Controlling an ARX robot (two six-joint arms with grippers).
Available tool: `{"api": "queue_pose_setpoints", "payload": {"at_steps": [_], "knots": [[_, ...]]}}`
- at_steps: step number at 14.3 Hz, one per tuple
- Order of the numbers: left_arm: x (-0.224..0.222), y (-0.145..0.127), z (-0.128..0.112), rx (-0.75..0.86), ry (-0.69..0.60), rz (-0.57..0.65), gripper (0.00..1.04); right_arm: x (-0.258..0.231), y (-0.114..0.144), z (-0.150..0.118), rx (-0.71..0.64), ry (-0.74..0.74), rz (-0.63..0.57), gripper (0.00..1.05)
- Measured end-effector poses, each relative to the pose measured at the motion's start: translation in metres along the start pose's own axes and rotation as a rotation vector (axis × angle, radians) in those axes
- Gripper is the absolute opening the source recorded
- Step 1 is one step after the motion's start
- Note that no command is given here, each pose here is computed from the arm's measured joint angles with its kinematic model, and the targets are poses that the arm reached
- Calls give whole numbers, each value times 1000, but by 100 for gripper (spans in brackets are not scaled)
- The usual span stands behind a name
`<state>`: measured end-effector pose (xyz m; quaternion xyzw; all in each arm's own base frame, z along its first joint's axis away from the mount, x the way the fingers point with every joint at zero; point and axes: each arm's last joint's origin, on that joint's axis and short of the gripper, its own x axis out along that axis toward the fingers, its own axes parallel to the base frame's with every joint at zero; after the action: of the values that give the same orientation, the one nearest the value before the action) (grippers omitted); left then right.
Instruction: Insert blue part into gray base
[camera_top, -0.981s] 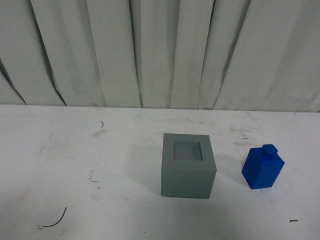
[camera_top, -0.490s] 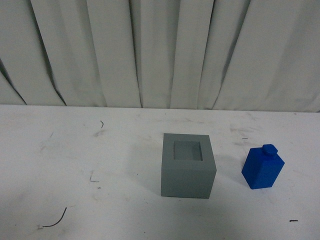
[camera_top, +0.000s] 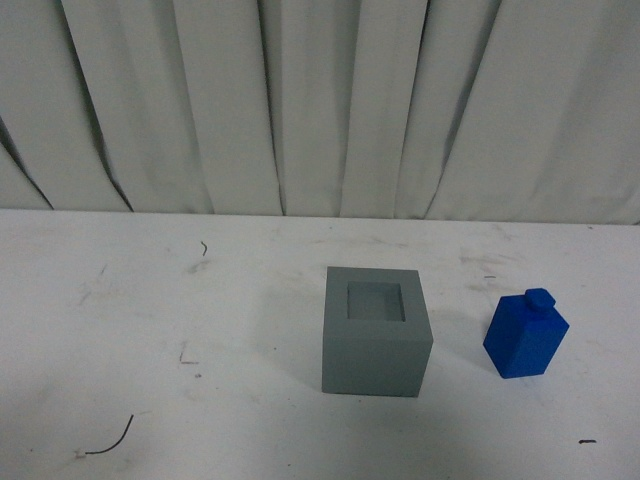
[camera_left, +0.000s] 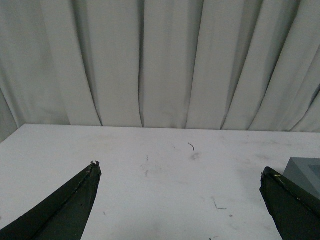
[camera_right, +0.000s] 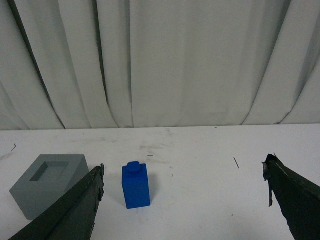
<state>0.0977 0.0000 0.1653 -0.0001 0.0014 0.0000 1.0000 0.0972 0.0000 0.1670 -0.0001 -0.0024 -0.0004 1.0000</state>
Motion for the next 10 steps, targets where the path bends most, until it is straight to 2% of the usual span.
{"api": "queue_pose_setpoints", "payload": {"at_steps": [3,5,8,10], "knots": [[0,0,0,0,0,0,98,0,0,0,0,-1,0,98],[0,0,0,0,0,0,98,13,-11,15,3,-67,-19,98],[0,0,0,0,0,0,98,76,-36,66,-10,-198,-46,98],[0,0,0,0,0,0,98,148,-46,79,-35,-170,-30,98]]}}
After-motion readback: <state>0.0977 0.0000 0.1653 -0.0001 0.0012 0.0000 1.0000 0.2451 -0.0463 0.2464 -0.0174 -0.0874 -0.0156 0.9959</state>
